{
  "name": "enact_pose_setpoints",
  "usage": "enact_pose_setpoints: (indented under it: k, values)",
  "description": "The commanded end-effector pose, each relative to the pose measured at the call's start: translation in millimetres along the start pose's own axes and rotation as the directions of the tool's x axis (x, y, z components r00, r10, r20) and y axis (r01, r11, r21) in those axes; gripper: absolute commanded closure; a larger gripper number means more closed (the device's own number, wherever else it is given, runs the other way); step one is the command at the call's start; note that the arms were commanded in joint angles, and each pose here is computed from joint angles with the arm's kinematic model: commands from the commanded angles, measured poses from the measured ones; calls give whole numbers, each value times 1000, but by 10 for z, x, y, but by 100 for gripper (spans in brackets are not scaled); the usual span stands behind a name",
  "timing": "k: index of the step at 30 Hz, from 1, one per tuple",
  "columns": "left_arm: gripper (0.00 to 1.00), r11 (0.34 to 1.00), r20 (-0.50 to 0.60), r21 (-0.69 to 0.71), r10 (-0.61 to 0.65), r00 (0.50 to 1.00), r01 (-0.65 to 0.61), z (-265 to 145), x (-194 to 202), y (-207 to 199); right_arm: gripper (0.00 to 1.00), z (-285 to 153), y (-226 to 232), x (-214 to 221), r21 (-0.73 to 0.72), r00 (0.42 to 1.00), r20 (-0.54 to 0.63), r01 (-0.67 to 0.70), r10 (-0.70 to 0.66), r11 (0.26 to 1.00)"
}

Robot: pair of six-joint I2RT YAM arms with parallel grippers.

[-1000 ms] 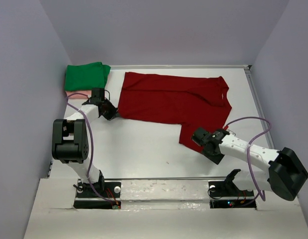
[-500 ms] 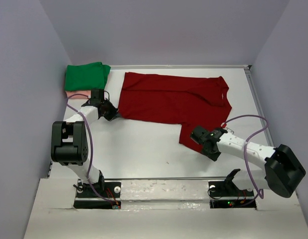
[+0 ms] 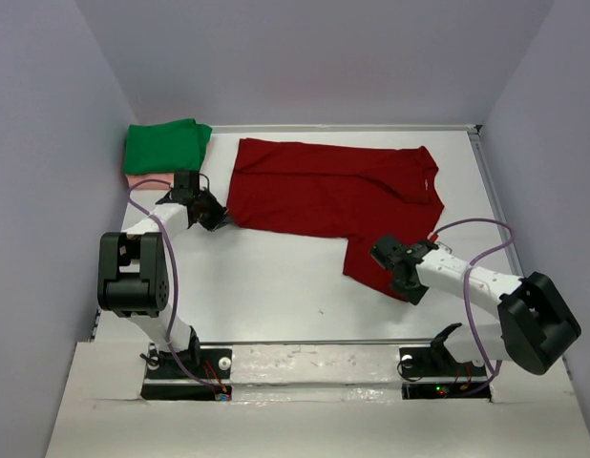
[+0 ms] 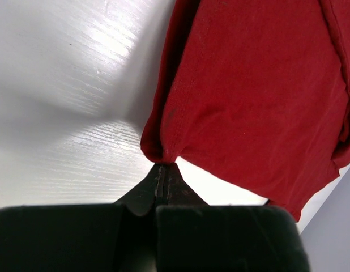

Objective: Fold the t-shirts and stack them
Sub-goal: Fold the tshirt

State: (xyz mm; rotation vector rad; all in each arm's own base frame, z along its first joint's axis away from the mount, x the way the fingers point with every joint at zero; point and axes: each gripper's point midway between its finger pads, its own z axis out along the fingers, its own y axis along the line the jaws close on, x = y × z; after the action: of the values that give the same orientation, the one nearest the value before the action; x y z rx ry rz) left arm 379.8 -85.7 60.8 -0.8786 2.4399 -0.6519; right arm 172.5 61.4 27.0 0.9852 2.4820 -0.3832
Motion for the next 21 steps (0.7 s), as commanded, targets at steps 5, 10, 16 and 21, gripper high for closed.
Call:
enact_pose_setpoints:
  k: [5,10,16,21]
  values:
    - [100,998,-3,64,25,1000,-25,-111,20,-141,58,-14,171,-16,-69,999,-38,-20,17,997]
    - [100,998,-4,65,25,1000,-25,-117,16,-151,62,-26,325,137,-107,992,-124,-26,12,994]
    - [100,998,-5,62,29,1000,-29,-113,7,-154,65,-75,337,184,-137,986,-158,-78,56,988]
    - [100,998,-11,58,24,1000,-23,-85,17,-138,84,-79,304,184,-143,985,-155,-94,71,985]
